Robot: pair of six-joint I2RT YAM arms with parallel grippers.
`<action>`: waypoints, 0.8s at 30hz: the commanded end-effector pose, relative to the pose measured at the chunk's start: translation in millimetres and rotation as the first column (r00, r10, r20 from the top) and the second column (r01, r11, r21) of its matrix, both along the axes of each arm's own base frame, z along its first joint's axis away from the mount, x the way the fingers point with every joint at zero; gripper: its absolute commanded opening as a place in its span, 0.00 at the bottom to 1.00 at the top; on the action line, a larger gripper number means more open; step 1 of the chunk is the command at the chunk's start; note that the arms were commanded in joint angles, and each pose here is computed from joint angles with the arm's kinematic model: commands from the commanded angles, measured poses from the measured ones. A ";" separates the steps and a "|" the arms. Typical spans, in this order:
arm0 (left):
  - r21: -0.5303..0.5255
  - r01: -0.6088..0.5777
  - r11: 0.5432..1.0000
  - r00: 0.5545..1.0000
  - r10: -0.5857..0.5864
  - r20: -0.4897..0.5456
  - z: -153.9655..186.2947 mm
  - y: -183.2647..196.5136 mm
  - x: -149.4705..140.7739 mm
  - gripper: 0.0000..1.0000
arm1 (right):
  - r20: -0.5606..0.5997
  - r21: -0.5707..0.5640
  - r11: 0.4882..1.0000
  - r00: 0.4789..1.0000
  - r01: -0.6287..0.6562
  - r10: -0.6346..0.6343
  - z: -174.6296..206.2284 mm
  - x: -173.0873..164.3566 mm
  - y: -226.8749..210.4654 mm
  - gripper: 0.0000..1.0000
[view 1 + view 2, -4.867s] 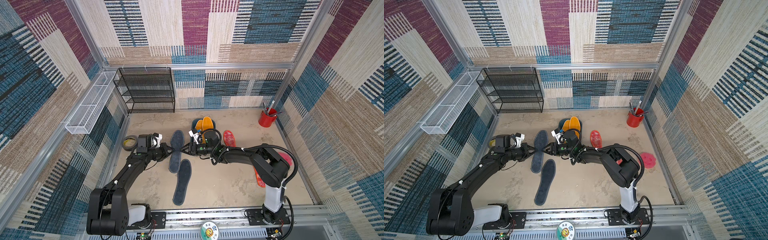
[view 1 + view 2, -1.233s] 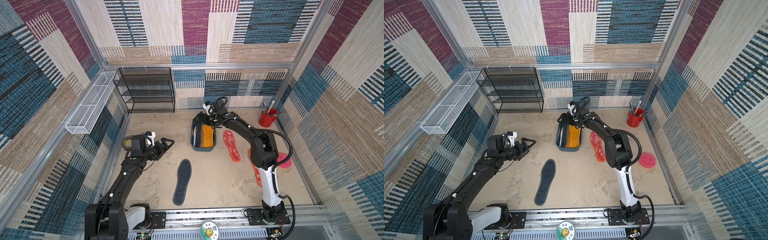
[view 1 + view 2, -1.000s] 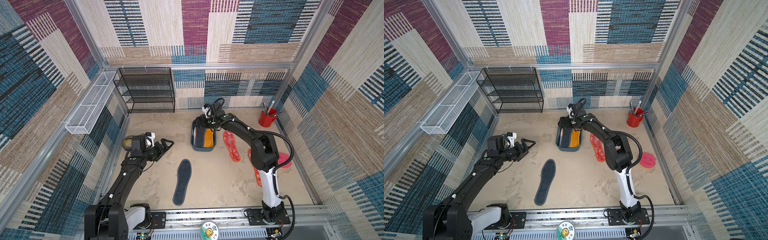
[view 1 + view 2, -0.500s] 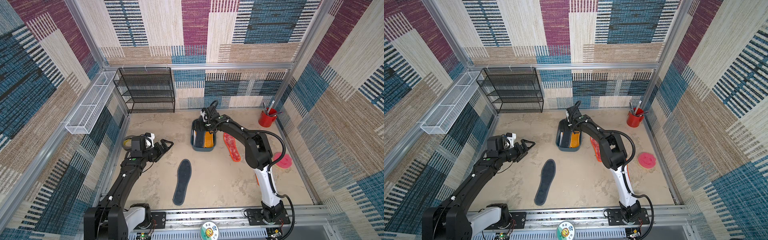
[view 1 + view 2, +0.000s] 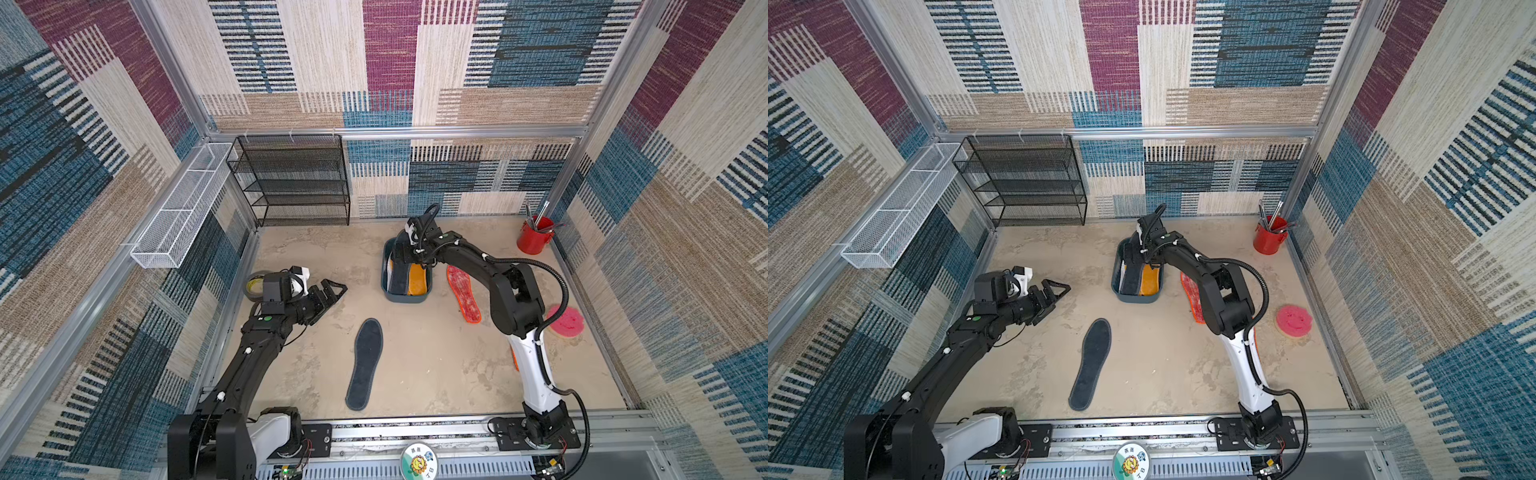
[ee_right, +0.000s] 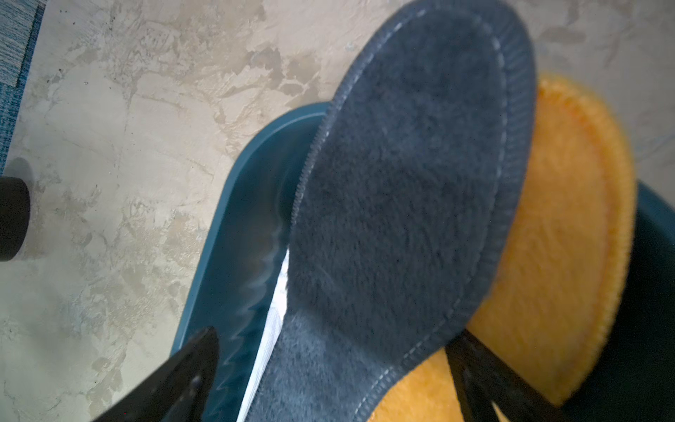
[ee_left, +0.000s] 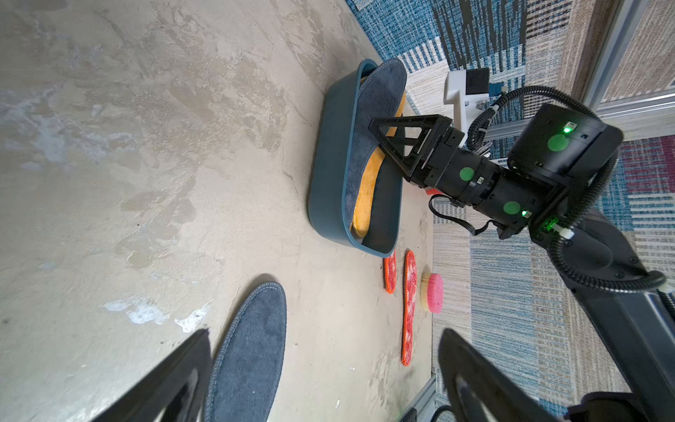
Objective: Put the insoles into the storage box
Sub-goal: Place the insole in the storage box.
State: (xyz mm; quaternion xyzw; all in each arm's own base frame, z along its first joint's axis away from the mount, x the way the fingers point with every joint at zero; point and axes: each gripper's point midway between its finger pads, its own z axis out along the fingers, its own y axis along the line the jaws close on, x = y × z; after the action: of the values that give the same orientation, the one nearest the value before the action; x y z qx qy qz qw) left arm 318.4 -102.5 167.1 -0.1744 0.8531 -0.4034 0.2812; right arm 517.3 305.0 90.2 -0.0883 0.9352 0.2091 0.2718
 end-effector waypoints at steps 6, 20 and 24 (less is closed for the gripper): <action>0.015 0.003 1.000 1.000 -0.003 0.010 -0.8 1.1 0.8 0.98 | 0.015 0.088 0.995 0.999 -0.041 0.040 9.0 5.0 19.9 0.98; 0.051 0.011 0.999 0.996 -0.006 -0.094 -22.3 4.2 -10.7 0.97 | 0.080 0.059 0.998 0.997 -0.024 0.019 42.9 6.6 19.9 0.98; 0.073 0.026 0.997 0.989 -0.015 -0.147 -35.3 5.3 -24.4 0.96 | 0.134 0.057 0.998 0.991 -0.016 0.008 75.0 5.8 14.4 0.98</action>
State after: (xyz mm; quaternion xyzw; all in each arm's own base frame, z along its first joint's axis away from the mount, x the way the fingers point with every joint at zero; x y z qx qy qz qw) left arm 306.8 -99.3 144.6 -0.1872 0.8734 -0.3792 0.2415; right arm 519.2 323.8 136.8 -0.1013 0.9168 0.2391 0.3035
